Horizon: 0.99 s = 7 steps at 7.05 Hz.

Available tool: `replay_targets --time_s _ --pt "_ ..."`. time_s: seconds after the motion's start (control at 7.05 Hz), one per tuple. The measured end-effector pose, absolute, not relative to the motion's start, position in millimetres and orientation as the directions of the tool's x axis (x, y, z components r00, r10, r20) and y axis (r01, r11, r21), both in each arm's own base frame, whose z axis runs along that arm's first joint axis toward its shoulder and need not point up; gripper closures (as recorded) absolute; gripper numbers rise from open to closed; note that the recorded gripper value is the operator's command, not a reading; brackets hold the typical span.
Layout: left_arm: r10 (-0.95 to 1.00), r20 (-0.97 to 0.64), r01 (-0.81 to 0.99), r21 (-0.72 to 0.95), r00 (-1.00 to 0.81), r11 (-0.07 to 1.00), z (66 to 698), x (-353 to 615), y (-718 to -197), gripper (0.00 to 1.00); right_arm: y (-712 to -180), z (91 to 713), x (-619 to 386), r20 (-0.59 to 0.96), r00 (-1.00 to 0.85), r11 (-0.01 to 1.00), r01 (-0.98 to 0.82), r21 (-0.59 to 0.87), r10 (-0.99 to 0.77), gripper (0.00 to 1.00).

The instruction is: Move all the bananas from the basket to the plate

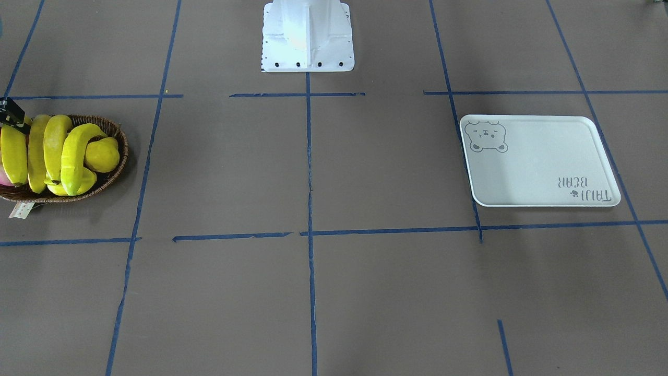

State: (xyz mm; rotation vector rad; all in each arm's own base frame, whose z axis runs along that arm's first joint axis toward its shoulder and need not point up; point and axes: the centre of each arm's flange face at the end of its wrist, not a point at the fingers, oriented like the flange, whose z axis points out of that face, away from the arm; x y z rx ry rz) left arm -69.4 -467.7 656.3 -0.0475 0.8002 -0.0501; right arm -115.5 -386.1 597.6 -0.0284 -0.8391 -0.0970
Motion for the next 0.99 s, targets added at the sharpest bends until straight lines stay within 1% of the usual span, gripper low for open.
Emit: replay_targets --time_s 0.14,0.28,0.57,0.99 --pt "-0.063 -0.716 0.027 -0.061 0.695 0.998 656 -69 -468 0.0 -386 595 -115 0.746 0.661 0.995 0.097 0.018 -0.078 0.97" --pt "-0.064 -0.716 0.028 -0.062 0.695 0.998 656 -70 -468 0.0 -388 591 -110 0.749 0.658 0.996 0.087 0.027 -0.078 0.99" --pt "-0.066 -0.716 0.028 -0.064 0.695 0.998 657 -69 -468 0.0 -392 570 -80 0.765 0.641 0.998 0.023 0.061 -0.061 1.0" --pt "-0.062 -0.716 0.028 -0.059 0.695 0.998 654 -69 -469 0.0 -388 492 -19 0.832 0.55 0.982 -0.105 0.155 -0.073 1.0"
